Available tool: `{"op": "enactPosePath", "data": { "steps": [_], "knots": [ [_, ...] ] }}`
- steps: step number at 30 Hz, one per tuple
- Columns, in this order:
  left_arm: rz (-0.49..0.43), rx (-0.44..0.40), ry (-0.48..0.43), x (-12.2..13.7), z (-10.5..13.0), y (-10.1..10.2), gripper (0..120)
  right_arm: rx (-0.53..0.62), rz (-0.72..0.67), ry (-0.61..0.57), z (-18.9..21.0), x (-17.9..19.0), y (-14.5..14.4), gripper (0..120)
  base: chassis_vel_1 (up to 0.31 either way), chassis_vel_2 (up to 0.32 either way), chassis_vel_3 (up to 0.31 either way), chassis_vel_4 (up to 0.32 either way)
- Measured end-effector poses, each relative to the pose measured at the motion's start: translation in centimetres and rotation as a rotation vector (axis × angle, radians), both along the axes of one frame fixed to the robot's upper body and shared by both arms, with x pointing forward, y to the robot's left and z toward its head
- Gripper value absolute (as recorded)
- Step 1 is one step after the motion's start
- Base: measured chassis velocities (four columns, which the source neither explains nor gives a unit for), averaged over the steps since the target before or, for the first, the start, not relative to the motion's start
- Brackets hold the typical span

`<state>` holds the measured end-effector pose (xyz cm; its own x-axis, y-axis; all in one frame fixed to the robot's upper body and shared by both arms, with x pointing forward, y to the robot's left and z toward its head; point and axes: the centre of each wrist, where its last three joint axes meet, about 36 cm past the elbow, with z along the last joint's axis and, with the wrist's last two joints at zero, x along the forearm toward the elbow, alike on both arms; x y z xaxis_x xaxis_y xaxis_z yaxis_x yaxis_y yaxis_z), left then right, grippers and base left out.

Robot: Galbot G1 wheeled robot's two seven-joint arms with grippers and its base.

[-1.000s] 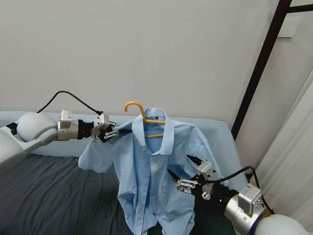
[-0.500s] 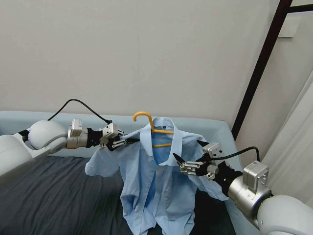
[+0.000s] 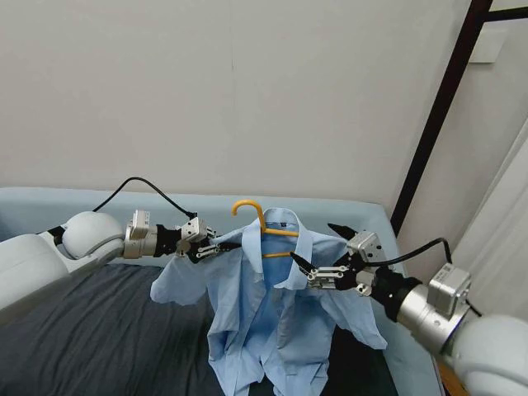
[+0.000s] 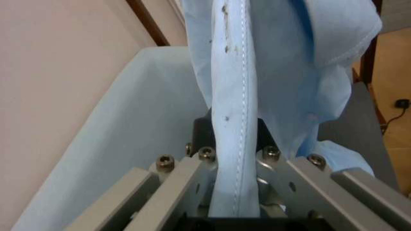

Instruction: Pick up the clothes from the sofa and hang them on the clothes hanger.

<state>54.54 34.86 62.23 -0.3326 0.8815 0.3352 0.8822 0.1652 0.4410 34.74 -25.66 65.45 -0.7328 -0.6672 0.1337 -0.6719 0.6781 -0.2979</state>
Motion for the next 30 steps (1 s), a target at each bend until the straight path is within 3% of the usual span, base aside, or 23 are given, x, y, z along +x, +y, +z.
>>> {"op": "enactPosePath", "data": {
  "steps": [3,8,18,27,30],
  "knots": [
    [-0.036,-0.009,0.007,-0.1,-0.4,-0.2,1,-0.098,0.074,0.025,1.6,2.2,-2.6,100,0.0,0.0,0.0,0.0],
    [-0.108,-0.011,0.002,0.8,-0.6,-1.6,1,-0.175,0.072,0.077,2.4,4.0,-5.1,100,0.0,0.0,0.0,0.0],
    [-0.183,-0.01,-0.014,1.7,-0.7,-3.5,1,-0.305,0.059,0.164,1.6,4.0,-6.4,98,0.0,0.0,0.0,0.0],
    [-0.199,-0.007,-0.006,1.6,-1.4,-3.8,1,-0.27,0.057,0.211,1.4,3.6,-6.1,70,0.0,0.0,0.0,0.0],
    [-0.206,-0.009,-0.006,1.6,-1.5,-4.1,1,-0.252,0.07,0.232,1.1,3.6,-5.9,56,0.0,0.0,0.0,0.0]
  ]
}}
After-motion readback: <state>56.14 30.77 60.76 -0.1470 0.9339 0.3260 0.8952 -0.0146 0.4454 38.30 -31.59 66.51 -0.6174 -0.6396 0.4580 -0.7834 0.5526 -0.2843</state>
